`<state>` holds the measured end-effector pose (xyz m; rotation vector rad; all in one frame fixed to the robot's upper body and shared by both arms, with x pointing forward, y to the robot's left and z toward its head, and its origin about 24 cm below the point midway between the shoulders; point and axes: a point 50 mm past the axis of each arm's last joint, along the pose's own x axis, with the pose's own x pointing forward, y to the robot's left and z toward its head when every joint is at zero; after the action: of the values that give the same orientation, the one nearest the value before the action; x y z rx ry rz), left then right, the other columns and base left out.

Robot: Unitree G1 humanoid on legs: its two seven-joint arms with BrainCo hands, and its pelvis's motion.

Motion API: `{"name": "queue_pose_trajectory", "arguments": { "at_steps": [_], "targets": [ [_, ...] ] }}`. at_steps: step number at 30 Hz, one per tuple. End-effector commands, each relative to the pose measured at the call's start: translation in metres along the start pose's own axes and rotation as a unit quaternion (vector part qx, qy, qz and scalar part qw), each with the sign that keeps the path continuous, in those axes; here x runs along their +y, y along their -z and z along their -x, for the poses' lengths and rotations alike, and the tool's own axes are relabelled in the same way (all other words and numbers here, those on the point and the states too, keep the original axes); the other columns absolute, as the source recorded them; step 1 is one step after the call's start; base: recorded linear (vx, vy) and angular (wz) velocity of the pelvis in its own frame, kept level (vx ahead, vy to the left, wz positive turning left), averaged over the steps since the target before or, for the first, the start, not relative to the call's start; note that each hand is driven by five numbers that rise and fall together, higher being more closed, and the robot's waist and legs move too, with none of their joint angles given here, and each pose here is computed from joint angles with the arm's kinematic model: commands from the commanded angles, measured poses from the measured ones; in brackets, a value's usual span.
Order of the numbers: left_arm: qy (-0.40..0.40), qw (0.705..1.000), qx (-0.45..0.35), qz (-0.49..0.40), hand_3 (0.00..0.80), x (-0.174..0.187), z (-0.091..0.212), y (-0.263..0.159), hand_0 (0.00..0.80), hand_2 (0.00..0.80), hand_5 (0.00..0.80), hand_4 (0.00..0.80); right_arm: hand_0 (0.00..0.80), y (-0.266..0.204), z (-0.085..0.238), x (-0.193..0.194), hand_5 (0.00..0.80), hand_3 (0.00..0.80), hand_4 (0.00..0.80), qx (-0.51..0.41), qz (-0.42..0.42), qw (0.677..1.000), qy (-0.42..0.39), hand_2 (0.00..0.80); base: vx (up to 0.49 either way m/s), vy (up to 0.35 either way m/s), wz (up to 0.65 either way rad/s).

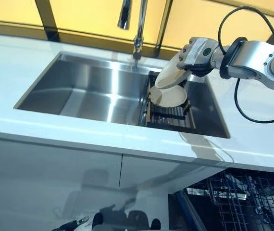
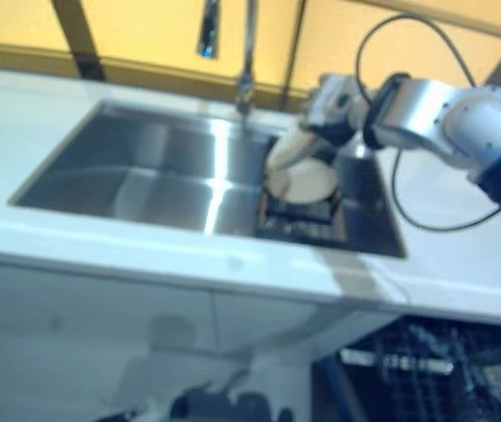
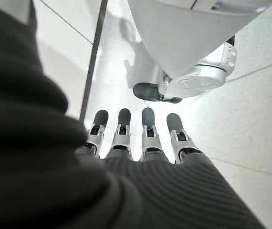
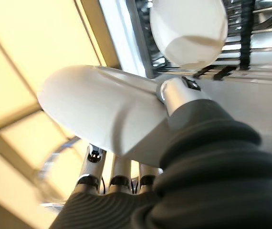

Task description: Take plates into dishwasher

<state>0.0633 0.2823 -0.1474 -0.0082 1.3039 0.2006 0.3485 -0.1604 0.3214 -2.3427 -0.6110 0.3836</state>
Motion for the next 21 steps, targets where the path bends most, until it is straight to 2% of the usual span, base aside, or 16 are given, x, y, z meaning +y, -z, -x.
{"name": "queue_pose_trajectory", "arguments": {
  "at_steps": [1,3,4,6,10,17,21],
  "targets": [
    [-0.010,0.998,0.002,-0.059,0.000,0.009,0.000,-0.006,0.000,0.000,0.000,0.000,0.800,0.061,0.032,-0.007,0.800,0.800,0.800,0.163,-0.100,0.981,0.024,0.800,0.015,0.009,-0.16],
    [-0.009,0.998,0.000,-0.064,0.000,0.010,0.000,-0.007,0.000,0.000,0.000,0.000,0.800,0.069,0.040,0.002,0.800,0.800,0.800,0.195,-0.170,0.966,0.024,0.800,0.025,0.009,-0.18],
    [-0.010,0.998,0.000,-0.063,0.000,0.011,0.000,-0.007,0.000,0.000,0.000,0.000,0.800,0.070,0.041,0.003,0.800,0.800,0.800,0.199,-0.178,0.963,0.027,0.800,0.033,0.009,-0.24],
    [-0.009,0.997,-0.004,-0.072,0.000,0.012,0.001,-0.008,0.000,0.000,0.000,0.000,0.800,0.079,0.053,0.017,0.800,0.800,0.800,0.236,-0.260,0.936,0.034,0.800,0.030,0.004,-0.22],
    [-0.005,0.997,-0.007,-0.081,0.000,0.012,0.001,-0.007,0.000,0.000,0.000,0.000,0.800,0.085,0.073,0.041,0.800,0.800,0.800,0.270,-0.339,0.900,0.038,0.800,0.021,-0.005,-0.18],
    [0.006,0.995,-0.014,-0.097,0.000,0.008,0.001,-0.006,0.000,0.000,0.000,0.000,0.800,0.088,0.114,0.091,0.800,0.800,0.800,0.321,-0.490,0.810,0.030,0.800,0.011,-0.014,-0.25],
    [0.009,0.995,-0.016,-0.102,0.000,0.006,0.000,-0.008,0.000,0.000,0.000,0.000,0.800,0.086,0.136,0.113,0.800,0.800,0.800,0.342,-0.549,0.761,0.037,0.800,0.007,-0.033,-0.24]
  ]
}}
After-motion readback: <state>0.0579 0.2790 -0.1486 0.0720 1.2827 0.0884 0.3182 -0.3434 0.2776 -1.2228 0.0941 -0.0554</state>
